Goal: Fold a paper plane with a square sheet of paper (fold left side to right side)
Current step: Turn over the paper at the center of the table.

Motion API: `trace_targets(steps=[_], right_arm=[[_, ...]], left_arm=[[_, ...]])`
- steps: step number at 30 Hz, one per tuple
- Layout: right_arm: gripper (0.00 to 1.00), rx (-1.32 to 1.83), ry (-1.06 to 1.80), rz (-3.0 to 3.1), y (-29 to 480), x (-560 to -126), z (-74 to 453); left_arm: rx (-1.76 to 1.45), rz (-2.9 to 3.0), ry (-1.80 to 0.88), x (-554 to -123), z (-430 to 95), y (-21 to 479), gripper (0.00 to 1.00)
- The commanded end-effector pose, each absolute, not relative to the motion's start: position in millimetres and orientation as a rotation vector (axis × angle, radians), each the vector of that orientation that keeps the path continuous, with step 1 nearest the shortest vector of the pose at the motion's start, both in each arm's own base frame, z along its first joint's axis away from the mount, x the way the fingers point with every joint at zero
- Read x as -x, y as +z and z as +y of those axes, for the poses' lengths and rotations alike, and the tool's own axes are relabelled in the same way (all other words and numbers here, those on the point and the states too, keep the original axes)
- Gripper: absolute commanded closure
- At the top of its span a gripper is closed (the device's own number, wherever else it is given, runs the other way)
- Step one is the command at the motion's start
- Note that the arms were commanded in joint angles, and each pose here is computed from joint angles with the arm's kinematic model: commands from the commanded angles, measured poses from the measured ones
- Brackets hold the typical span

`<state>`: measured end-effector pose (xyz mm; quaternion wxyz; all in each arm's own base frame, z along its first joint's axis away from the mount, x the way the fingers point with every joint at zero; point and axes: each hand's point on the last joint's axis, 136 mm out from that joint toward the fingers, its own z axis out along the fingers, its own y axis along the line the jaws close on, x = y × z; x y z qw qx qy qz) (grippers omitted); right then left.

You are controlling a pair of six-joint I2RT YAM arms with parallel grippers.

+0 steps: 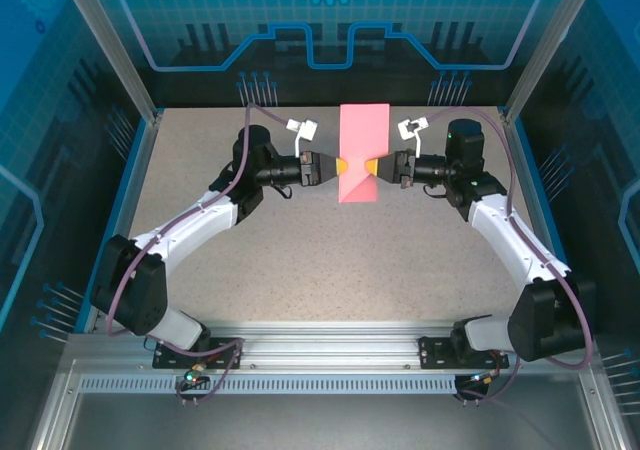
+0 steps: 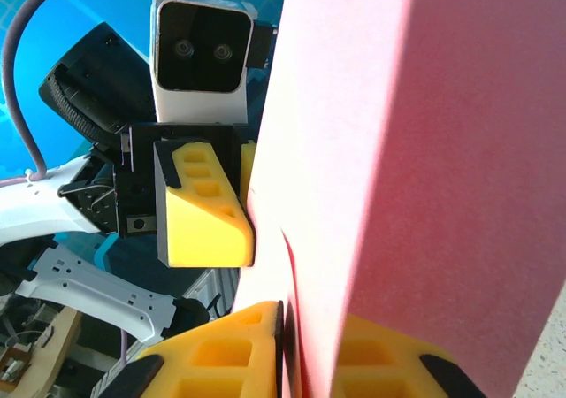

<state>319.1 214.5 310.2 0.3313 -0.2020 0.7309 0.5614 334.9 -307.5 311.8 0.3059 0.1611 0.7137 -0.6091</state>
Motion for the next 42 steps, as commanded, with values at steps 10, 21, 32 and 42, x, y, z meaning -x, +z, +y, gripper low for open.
trace_targets(steps=[10, 21, 32, 42], right_arm=[[0.54, 0.384, 1.233, 2.077, 284, -323, 175], [0.24, -0.275, 0.498, 2.480, 193, -323, 30], [0.00, -0.423, 0.378, 2.475, 179, -310, -1], [0.00, -0.408, 0.423, 2.482, 175, -306, 4]], left_arm=[[-0.402, 2.013, -1.322, -338, -294, 299, 0.95], [-0.427, 2.446, 0.071, -329, -235, 216, 1.00], [-0.315, 2.510, 0.844, -330, -220, 170, 1.00], [-0.289, 2.792, 0.634, -323, -273, 97, 1.00]])
